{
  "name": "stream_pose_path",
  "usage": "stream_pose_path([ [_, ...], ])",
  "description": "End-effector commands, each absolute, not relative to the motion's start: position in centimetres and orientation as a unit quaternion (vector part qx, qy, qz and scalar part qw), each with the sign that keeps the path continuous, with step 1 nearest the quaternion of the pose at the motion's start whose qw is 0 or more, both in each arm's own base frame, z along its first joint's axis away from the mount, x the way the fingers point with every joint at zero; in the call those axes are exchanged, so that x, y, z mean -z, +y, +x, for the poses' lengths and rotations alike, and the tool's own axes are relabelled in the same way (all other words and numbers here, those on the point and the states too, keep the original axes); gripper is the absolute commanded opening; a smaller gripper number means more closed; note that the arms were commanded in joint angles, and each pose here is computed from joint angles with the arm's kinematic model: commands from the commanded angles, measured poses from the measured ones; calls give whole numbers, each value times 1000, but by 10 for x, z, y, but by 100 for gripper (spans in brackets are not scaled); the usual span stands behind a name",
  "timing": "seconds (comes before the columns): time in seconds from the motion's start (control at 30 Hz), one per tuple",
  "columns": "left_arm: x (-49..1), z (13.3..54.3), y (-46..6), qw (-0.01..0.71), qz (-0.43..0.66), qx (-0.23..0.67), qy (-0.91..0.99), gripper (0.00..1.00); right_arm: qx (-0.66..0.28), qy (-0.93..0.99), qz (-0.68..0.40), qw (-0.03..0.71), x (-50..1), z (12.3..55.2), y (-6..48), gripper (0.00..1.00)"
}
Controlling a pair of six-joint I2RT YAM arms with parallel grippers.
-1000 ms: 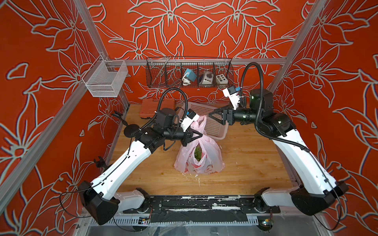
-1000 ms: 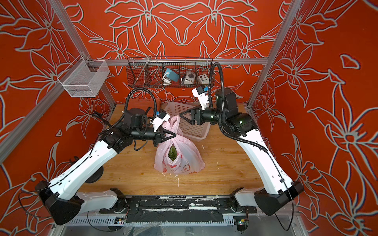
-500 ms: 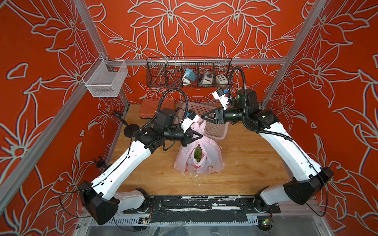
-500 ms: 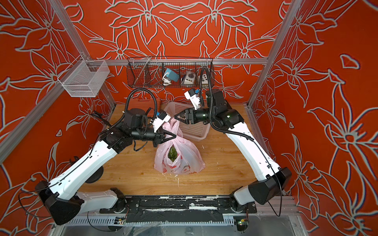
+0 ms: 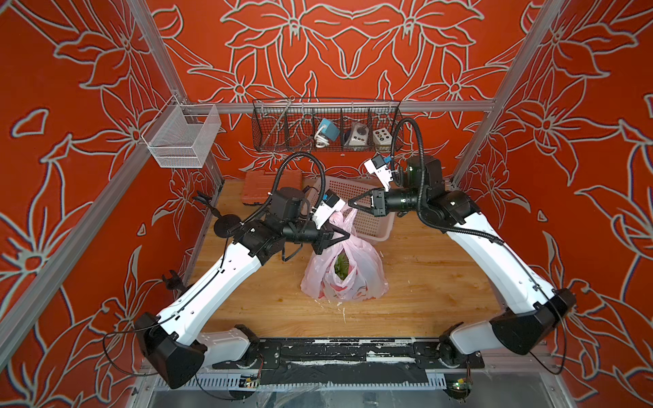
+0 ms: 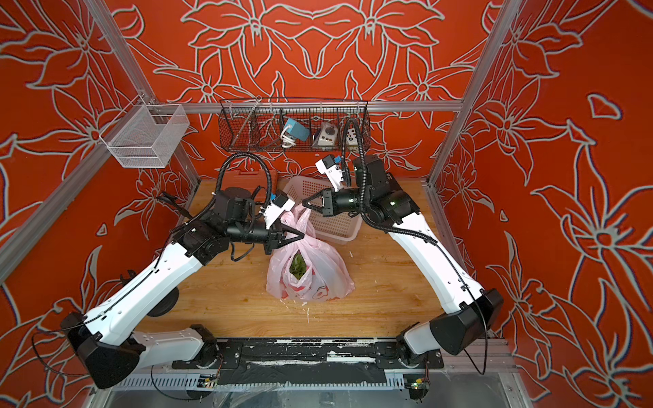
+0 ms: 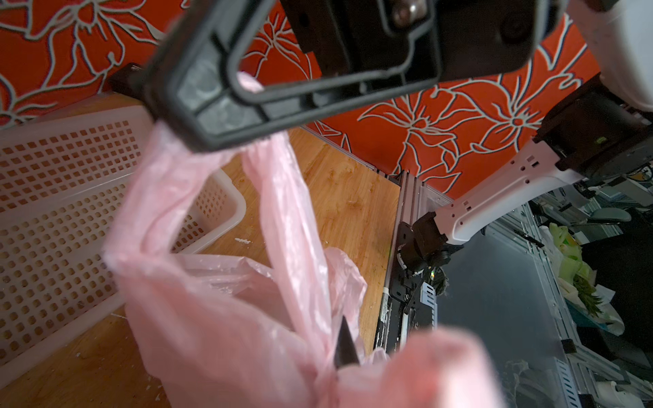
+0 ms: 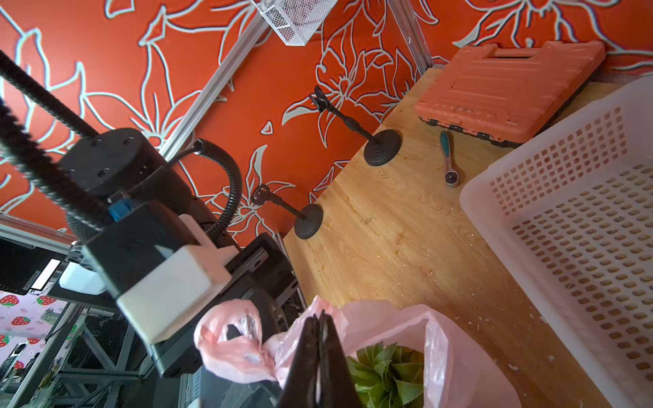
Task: Place the pineapple into a plastic bag & tie a knot
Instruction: Cross the plastic bag at the center of the board.
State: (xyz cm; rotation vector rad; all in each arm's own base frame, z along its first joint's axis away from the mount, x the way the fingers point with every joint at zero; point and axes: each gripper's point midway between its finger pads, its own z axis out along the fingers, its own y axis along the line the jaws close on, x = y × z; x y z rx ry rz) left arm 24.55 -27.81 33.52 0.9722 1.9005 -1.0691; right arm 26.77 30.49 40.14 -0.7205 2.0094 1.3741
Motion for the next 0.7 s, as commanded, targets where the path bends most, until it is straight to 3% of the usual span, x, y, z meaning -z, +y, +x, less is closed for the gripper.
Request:
stream_pose_path([
  [0.0, -330, 254, -277, 369, 381, 390, 753, 0, -522, 728, -282, 343, -435, 243, 290, 0],
  [0.2, -314, 281, -272, 365, 357, 336, 792, 0, -532, 714, -290, 351, -438, 195, 277, 0],
  [0.4, -313, 297, -267, 379, 329, 309, 808, 0, -535, 727, -305, 303, -381, 152, 299, 0],
  [0.67, -317, 286, -270, 372, 334, 337, 798, 0, -463, 795, -290, 262, -269, 171, 321, 0],
])
